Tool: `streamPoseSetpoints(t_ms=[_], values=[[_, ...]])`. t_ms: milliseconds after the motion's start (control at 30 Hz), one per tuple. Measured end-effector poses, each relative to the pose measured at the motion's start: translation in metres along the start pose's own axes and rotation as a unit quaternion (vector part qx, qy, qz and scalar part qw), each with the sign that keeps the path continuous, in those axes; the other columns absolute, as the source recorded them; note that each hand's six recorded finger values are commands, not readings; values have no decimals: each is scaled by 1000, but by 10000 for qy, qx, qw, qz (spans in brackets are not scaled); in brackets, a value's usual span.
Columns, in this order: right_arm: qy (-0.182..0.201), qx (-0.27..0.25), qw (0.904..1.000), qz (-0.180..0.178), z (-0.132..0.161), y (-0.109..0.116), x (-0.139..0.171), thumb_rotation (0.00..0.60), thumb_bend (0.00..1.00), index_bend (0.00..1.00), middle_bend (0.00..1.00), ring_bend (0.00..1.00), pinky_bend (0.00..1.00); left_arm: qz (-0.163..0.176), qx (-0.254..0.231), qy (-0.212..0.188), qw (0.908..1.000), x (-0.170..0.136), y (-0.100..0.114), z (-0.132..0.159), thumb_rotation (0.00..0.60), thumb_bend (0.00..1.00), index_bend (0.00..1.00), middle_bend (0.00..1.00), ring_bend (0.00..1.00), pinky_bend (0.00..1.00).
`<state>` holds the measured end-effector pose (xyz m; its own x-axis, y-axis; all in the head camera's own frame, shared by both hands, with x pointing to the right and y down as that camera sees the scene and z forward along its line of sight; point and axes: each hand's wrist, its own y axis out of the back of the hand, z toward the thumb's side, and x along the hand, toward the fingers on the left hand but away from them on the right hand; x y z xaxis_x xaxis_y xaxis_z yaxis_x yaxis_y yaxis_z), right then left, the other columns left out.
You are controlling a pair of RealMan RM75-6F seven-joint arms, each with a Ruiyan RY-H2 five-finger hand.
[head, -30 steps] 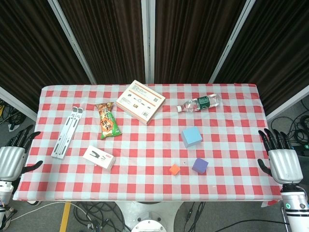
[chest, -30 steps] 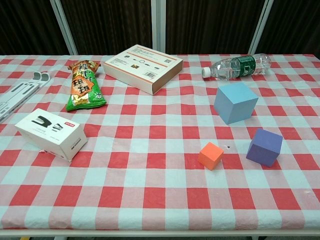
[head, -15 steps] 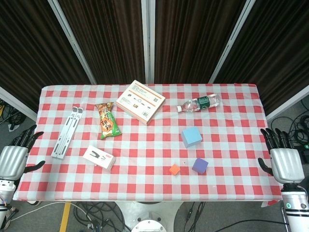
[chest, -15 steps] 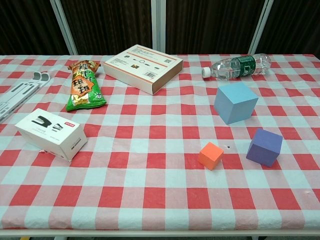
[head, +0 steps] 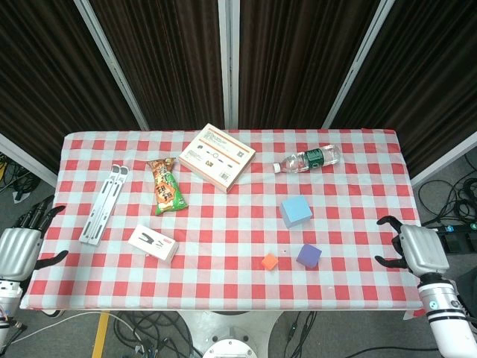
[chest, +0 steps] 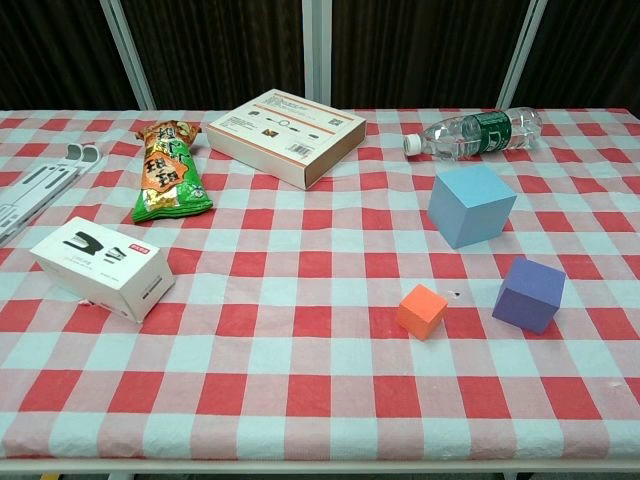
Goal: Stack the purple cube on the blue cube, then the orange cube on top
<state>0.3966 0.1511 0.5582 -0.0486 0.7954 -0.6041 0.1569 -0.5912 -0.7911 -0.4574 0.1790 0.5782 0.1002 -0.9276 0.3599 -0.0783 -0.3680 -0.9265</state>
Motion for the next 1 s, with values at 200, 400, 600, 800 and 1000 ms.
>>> streamPoseSetpoints(t_ms=[200, 400, 600, 800, 1000], values=[[-97, 196, 9991, 375, 23, -26, -17, 600, 0, 348, 1000, 1000, 992, -2, -10, 14, 10000, -1, 0, -3, 600, 52, 216, 143, 133, 270], [-21, 109, 9956, 928, 65, -74, -26, 600, 0, 348, 1000, 1000, 999, 41, -67, 127, 9999, -1, 3, -13, 600, 51, 216, 143, 133, 271], [80, 251, 9942, 1044, 91, -100, -27, 600, 0, 348, 1000, 1000, 1000, 77, -88, 198, 9997, -3, 6, -22, 600, 52, 216, 143, 133, 271], [30, 394, 9946, 961, 98, -109, -30, 600, 0, 280, 1000, 1000, 1000, 86, -100, 207, 9997, -3, 7, -26, 600, 51, 216, 143, 133, 271], [187, 494, 9959, 735, 109, -114, -33, 600, 0, 146, 1000, 1000, 1000, 110, -76, 216, 9997, -3, 6, -29, 600, 52, 216, 143, 133, 271]])
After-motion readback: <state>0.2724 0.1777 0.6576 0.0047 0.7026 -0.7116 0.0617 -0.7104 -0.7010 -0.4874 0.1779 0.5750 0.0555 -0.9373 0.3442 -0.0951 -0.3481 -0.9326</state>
